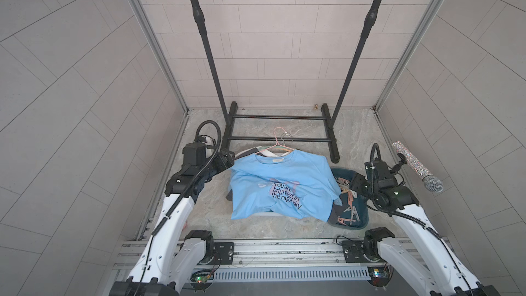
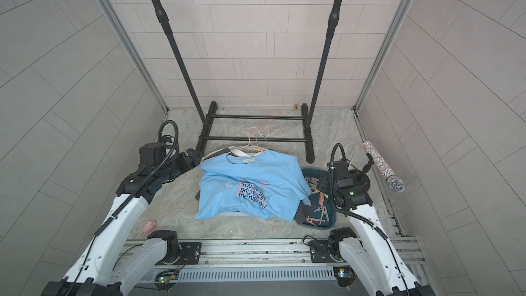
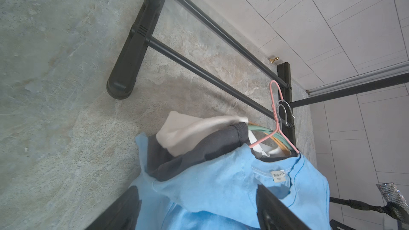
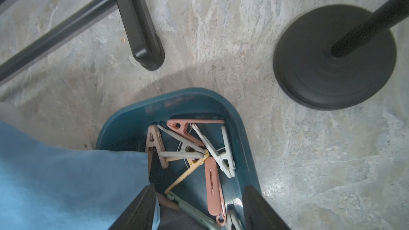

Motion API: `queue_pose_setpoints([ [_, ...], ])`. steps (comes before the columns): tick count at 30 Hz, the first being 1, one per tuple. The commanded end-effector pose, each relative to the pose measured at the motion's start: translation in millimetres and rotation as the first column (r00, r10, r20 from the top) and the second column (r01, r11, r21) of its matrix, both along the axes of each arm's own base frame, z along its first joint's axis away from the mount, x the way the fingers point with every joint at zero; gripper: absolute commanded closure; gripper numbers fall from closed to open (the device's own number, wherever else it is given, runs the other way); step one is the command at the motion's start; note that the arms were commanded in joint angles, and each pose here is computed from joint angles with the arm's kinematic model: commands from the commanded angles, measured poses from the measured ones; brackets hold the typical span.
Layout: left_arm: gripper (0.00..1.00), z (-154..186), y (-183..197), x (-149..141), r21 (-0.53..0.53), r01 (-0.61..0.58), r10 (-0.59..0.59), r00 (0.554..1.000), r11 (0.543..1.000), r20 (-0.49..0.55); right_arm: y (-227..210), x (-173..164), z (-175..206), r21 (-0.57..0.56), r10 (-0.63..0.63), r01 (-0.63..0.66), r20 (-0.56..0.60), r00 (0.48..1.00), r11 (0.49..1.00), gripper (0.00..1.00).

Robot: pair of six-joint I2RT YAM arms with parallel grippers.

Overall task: Use clothespins to secure the t-shirt on both sides of the hanger
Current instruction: Pick up the clothespin from the storage box.

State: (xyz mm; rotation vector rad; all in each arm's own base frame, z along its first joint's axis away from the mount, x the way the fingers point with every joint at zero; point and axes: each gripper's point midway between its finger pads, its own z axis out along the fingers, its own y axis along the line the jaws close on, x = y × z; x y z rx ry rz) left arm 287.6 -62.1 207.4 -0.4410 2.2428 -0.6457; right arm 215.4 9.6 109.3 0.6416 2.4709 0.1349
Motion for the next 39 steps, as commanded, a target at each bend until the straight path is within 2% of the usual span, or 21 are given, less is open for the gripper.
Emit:
queue_pose_setpoints([
  [1, 0.15, -2.9, 1.7, -3.0, 0.002, -0.003, 0.003, 1.000, 1.000, -0.009, -0.3, -12.8, -16.7, -0.014, -0.027, 0.027, -0.064, 0.998, 1.000, 0.36],
  [9, 0.15, -2.8, -2.6, -4.0, -0.003, 0.026, -0.026, 1.000, 1.000, -0.009, 3.1, -22.7, -34.9, -0.121, 0.017, -0.032, -0.127, 0.992, 0.992, 0.51],
  [18, 0.16, -3.2, -6.8, -4.9, -0.009, 0.054, -0.054, 0.998, 0.998, -0.012, 4.3, -22.9, -58.1, -0.131, 0.027, -0.049, -0.163, 0.986, 0.990, 0.55],
  [29, 0.17, -4.5, -15.1, -3.6, -0.042, 0.092, -0.093, 0.996, 0.995, -0.017, 9.6, -11.8, -68.3, -0.137, 0.056, -0.082, -0.183, 0.982, 0.987, 0.61],
  [39, 0.20, -6.7, -16.7, -3.0, -0.055, 0.095, -0.096, 0.995, 0.994, -0.024, 9.7, -14.0, -74.0, -0.136, 0.062, -0.089, -0.190, 0.980, 0.987, 0.74],
])
